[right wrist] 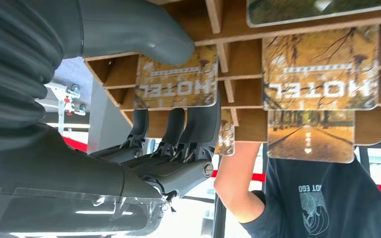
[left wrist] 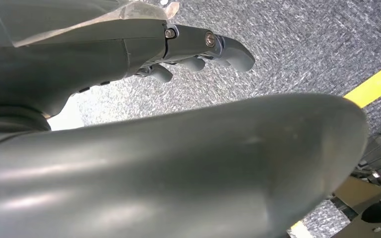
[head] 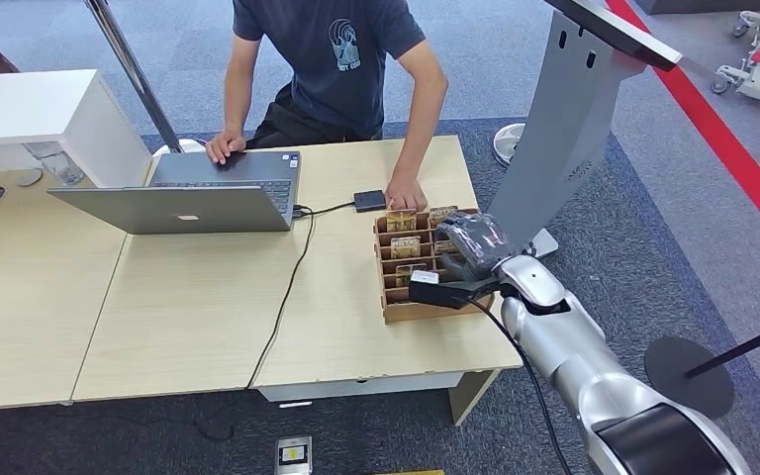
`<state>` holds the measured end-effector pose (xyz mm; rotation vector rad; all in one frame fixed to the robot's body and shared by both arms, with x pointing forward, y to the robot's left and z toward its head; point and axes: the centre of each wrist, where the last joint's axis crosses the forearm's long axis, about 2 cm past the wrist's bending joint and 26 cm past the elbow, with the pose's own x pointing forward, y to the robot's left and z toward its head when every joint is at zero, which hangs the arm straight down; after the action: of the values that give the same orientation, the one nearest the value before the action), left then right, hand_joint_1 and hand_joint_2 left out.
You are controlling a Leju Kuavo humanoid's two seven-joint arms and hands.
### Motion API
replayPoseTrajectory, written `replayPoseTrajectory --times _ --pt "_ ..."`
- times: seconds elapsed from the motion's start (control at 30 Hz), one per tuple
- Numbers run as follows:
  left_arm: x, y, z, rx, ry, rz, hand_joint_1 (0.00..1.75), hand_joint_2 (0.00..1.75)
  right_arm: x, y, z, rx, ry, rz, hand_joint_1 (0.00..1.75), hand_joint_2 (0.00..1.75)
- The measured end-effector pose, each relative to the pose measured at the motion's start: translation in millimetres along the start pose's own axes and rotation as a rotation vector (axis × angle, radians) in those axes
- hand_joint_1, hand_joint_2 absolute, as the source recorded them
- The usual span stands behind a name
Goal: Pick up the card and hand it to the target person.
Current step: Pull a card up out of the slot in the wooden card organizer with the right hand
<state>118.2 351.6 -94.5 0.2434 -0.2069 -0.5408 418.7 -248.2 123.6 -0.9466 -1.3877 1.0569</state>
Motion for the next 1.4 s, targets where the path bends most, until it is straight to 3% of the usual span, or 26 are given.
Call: replayPoseTrajectory --times 0.27,0.4,0.67,0.93,1.13,1.4 --pt "-1 2 0 0.006 -0.027 -0.018 0.0 0.0 -6 1 2 0.0 0.013 -0.001 1.09 1.75" --pt "2 0 0 0.005 -0.04 -0.026 0.0 1.75 -6 0 2 0.0 0.015 -0.008 1.06 1.75" --pt "1 0 0 0.007 -0.045 -0.021 0.0 1.75 -9 -3 0 -0.015 0.024 -0.021 1.03 1.75" --pt "-2 -2 0 0.004 -0.038 -0.015 0.0 1.75 -14 -15 -7 -0.047 0.039 -0.029 1.13 1.75" --pt "-1 -1 0 0.005 -0.047 -0.033 0.0 1.75 -20 -30 -14 -0.086 0.044 -0.04 1.29 1.75" --pt "1 -2 0 0.034 -0.061 -0.002 0.0 1.75 -18 -48 -23 -0.132 0.023 -0.052 1.29 1.75"
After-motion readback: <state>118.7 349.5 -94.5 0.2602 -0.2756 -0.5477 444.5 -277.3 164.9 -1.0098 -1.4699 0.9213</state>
